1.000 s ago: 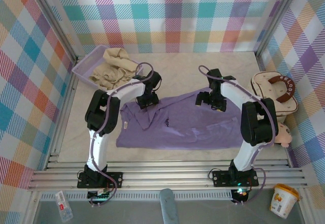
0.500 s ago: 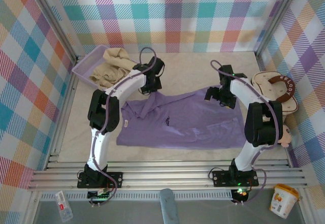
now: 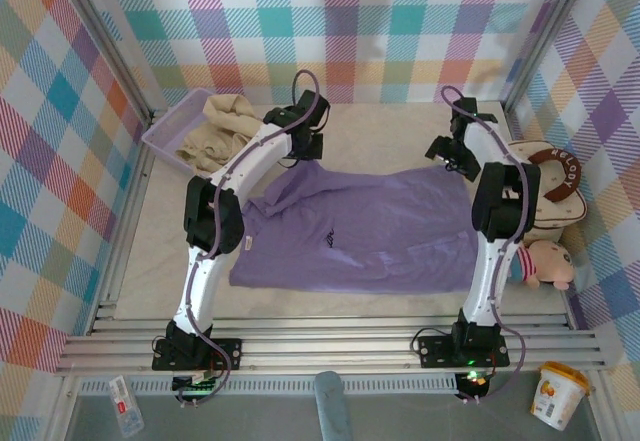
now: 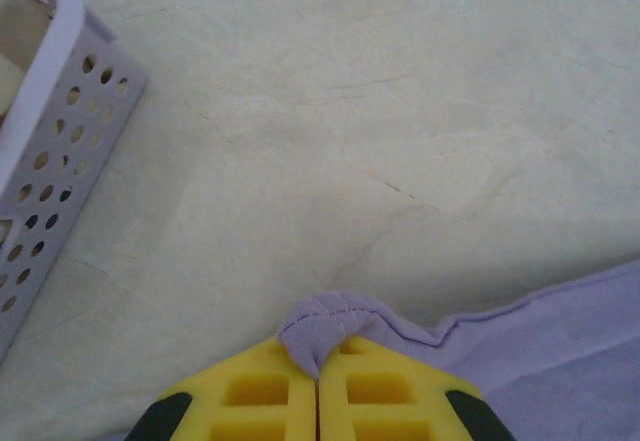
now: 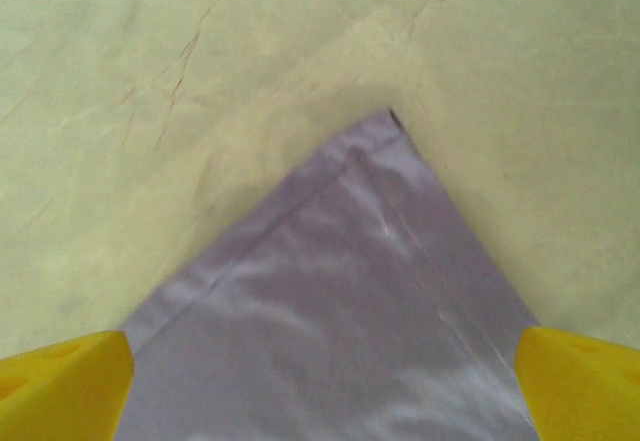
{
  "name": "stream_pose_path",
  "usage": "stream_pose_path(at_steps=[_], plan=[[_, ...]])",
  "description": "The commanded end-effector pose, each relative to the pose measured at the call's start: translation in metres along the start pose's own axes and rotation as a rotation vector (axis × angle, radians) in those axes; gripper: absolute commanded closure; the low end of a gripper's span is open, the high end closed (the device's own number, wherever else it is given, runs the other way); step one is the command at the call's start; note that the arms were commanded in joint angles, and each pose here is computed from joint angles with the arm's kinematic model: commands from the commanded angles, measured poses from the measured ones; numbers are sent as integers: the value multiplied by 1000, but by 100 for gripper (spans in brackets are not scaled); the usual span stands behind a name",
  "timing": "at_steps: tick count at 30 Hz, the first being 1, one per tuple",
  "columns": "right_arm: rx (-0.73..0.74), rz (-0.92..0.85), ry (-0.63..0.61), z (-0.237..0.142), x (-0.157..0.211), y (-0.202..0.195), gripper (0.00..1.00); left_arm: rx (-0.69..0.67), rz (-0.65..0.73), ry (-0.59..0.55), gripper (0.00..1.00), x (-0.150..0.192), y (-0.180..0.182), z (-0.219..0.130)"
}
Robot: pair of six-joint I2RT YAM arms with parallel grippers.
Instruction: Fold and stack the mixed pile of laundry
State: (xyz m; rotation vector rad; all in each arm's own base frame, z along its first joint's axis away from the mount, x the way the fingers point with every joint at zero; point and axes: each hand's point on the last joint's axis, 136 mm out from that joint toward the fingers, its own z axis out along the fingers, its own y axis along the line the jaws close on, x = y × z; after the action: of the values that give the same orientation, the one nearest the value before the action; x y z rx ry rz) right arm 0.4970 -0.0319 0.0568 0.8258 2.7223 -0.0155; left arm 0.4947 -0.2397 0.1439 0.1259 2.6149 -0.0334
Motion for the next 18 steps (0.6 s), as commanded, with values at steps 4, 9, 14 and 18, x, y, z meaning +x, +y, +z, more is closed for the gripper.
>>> stream_pose_path(at_steps=[4, 9, 14, 18], plan=[[73, 80, 19, 29, -20, -6, 5, 64, 54, 51, 93, 10, -13, -6], [78, 81, 47, 45, -27, -1, 14, 55, 53, 76, 93, 17, -11, -2], [84, 85, 60, 46, -28, 1, 45, 25, 50, 78, 94, 18, -6, 3], [82, 63, 45, 37, -30, 0, 73, -29, 78, 48, 96, 9, 3, 7]])
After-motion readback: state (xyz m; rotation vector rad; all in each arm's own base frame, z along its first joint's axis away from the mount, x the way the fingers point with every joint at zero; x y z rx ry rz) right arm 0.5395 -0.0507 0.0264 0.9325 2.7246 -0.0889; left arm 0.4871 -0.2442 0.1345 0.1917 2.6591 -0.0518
